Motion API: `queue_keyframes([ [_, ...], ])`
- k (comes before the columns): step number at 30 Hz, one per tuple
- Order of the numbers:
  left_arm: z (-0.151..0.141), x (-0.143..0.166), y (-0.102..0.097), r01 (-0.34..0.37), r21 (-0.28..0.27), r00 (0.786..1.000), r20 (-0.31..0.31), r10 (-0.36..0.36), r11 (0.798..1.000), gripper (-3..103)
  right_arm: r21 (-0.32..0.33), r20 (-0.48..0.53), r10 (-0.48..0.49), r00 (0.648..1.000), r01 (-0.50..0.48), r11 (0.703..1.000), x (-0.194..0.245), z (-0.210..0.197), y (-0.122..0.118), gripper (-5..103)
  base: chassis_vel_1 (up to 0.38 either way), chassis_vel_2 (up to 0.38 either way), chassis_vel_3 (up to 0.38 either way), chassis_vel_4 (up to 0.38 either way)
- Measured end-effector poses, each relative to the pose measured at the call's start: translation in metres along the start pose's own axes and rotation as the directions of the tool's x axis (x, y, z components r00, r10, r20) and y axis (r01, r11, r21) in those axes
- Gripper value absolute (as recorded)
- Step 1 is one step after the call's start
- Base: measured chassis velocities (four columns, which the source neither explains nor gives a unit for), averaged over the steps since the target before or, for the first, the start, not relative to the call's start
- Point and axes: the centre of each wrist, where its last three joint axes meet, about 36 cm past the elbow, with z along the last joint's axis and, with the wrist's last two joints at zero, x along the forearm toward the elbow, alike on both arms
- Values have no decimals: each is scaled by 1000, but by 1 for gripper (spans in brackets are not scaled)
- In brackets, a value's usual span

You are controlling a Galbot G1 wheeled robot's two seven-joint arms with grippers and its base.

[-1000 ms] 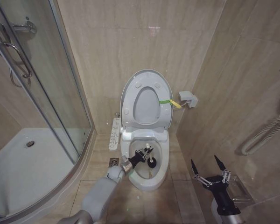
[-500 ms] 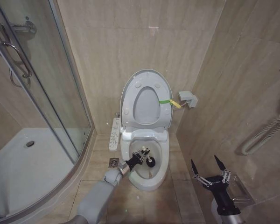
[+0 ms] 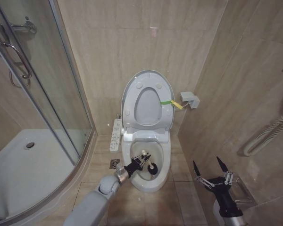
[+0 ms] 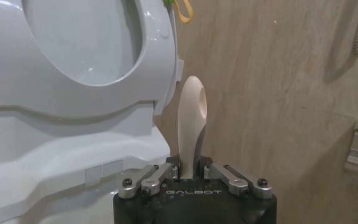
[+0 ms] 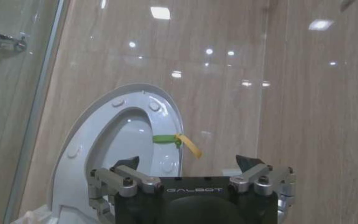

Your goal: Open the toilet lid, clean the toilet bowl with a toilet brush, close the toilet lid, and flush.

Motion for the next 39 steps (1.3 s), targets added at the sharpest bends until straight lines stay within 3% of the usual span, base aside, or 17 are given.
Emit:
queue_keyframes([
  [15, -27, 13, 13, -14, -31, 995, -103, 11, 999, 18, 0, 0, 0, 1000, 0, 1000, 0, 0, 0, 100, 0, 0, 0, 0],
  [21, -19, 3, 15, -14, -19, 988, -156, 11, 1000, 18, 0, 0, 0, 1000, 0, 1000, 0, 0, 0, 100, 0, 0, 0, 0],
  [25, 4, -18, 8, -1, -4, 978, -207, 0, 1000, 18, 0, 0, 0, 1000, 0, 1000, 0, 0, 0, 100, 0, 0, 0, 0],
  [32, 9, -25, 6, 5, -7, 977, -211, -6, 1000, 18, 0, 0, 0, 1000, 0, 1000, 0, 0, 0, 100, 0, 0, 0, 0],
  [39, -20, -2, 4, -4, -26, 987, -159, 0, 1000, 18, 0, 0, 0, 1000, 0, 1000, 0, 0, 0, 100, 0, 0, 0, 0],
])
